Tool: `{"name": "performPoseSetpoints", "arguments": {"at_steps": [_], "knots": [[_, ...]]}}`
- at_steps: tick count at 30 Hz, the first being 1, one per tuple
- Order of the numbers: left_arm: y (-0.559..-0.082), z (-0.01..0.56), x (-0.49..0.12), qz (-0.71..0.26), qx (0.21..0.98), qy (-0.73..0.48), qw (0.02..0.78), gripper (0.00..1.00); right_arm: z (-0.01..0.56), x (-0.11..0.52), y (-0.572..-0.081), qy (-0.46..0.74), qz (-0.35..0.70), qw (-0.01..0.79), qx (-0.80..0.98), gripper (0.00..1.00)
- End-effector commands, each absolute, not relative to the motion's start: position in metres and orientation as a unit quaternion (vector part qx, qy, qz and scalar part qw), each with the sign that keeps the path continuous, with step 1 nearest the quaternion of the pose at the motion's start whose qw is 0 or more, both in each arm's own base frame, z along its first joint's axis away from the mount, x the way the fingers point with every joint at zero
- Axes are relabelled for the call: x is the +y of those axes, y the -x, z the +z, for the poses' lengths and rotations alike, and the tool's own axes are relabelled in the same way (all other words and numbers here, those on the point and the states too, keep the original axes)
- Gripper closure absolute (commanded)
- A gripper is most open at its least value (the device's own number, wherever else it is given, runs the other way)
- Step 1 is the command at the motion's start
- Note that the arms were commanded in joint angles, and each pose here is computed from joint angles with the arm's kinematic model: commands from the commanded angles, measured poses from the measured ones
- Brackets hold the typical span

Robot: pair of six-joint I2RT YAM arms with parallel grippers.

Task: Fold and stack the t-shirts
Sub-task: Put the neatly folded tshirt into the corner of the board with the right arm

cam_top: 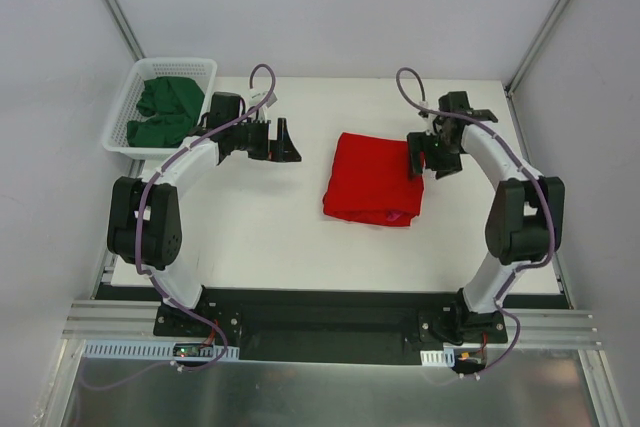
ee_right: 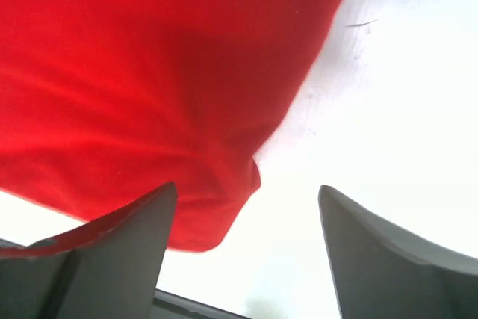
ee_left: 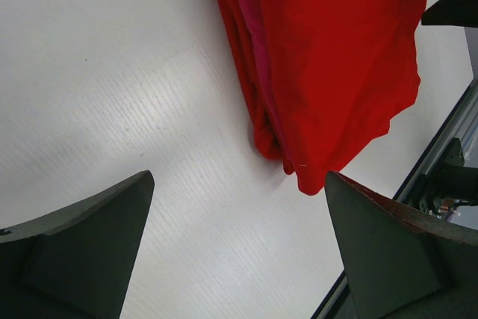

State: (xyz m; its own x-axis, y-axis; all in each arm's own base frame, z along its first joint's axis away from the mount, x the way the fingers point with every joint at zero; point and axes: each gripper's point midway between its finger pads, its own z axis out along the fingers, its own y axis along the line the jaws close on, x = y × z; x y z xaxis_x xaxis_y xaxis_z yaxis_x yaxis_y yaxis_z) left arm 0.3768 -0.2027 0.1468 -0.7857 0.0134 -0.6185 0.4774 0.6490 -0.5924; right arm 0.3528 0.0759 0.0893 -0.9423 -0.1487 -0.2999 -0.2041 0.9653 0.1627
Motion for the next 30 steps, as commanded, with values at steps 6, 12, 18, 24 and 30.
{"name": "performPoseSetpoints", "arguments": {"at_steps": [6, 12, 18, 24, 30], "knots": [[-0.375, 0.169, -0.205, -0.403, 0.839, -0.170, 0.323, 0.01, 0.202, 0.102, -0.374, 0.128, 0.129, 0.303, 0.936, 0.06], [-0.378, 0.174, -0.201, -0.386, 0.838, -0.177, 0.342, 0.01, 0.197, 0.163, -0.382, 0.220, 0.178, 0.296, 0.912, 0.04], [-0.383, 0.190, -0.172, -0.370, 0.839, -0.149, 0.370, 0.01, 0.149, 0.180, -0.385, 0.275, 0.074, 0.239, 0.928, 0.04], [-0.396, 0.201, -0.091, -0.375, 0.839, -0.056, 0.391, 0.01, 0.147, 0.186, -0.379, 0.314, 0.000, 0.239, 0.919, 0.04], [-0.384, 0.207, -0.035, -0.283, 0.844, -0.054, 0.452, 0.01, 0.140, 0.177, -0.378, 0.314, -0.026, 0.225, 0.922, 0.04]]}}
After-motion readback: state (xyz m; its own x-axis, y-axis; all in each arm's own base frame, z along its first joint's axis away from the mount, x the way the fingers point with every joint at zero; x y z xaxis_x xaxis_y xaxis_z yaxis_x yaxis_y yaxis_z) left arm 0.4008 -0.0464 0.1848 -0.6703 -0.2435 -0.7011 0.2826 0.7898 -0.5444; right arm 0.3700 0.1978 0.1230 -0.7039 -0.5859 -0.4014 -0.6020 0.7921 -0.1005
